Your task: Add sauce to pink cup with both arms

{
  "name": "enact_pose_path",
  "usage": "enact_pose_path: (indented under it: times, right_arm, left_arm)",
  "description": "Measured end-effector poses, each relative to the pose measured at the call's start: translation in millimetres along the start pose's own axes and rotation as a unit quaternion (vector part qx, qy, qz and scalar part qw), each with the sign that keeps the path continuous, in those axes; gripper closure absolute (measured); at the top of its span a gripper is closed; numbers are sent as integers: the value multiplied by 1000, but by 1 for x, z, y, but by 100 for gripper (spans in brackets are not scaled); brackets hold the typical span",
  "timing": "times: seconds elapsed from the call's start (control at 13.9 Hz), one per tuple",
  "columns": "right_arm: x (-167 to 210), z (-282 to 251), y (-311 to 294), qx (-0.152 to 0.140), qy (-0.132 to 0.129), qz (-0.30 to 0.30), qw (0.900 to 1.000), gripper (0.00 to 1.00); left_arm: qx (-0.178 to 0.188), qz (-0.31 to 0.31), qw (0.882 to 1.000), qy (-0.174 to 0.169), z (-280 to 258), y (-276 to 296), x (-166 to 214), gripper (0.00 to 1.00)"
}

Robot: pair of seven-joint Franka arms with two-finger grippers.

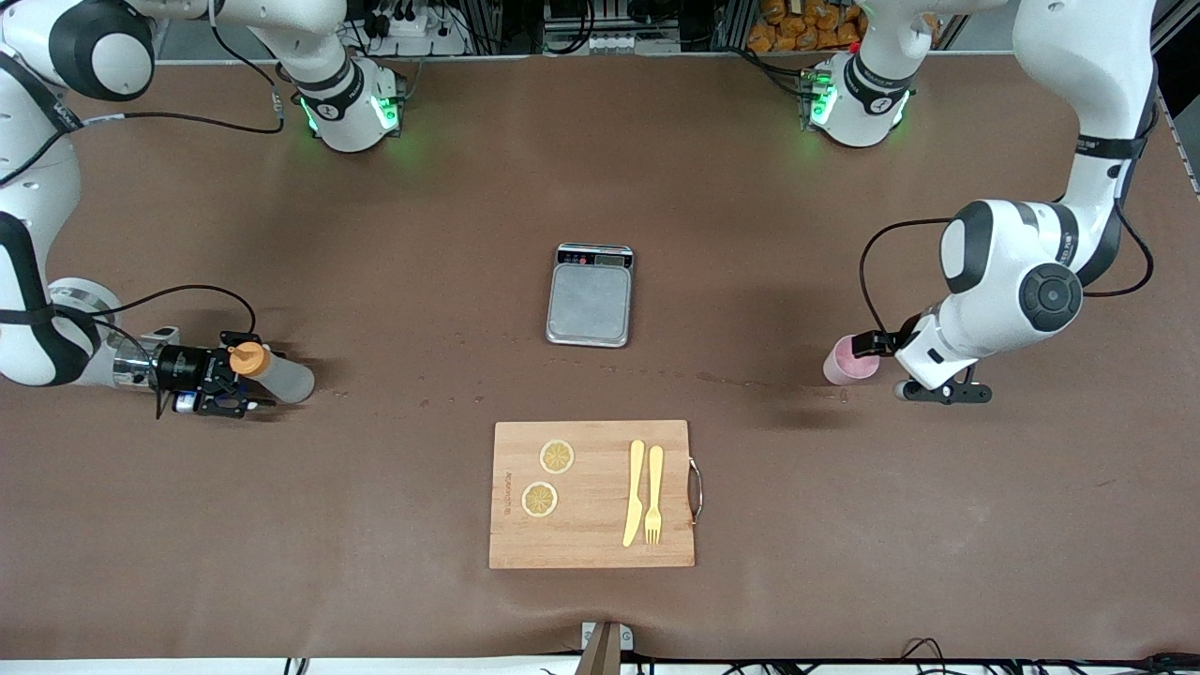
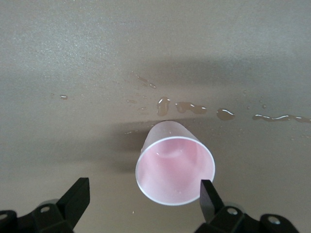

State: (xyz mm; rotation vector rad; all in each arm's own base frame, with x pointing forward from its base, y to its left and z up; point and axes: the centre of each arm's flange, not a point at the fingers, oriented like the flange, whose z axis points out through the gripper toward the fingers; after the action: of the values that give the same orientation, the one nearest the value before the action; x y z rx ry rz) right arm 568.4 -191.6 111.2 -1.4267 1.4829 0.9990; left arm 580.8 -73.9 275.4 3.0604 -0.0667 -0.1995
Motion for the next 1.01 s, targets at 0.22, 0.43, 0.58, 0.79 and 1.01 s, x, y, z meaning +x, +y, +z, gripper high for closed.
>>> enact_pose_path:
  times: [0.22, 0.43, 0.58, 0.79, 1.01]
  right_arm:
    - [0, 4, 2, -4, -4, 2, 1000, 35]
    - [0, 4, 1, -4, -4, 1, 1000, 48]
    - [-2, 6, -1, -6, -2, 0, 1000, 52]
    - [-8, 8, -8, -7, 4, -2, 1000, 52]
    - [-26, 10, -23, -11, 14, 9, 1000, 52]
  left_arm:
    - [0, -4, 1000, -10, 22, -5, 3, 0]
    - [0, -5, 1000, -24, 43, -6, 3, 0]
    - [0, -4, 1000, -27, 48, -4, 4, 16]
    - [0, -1, 1000, -30, 52, 0, 4, 49]
    - [-1, -3, 1000, -29, 51, -3, 5, 81]
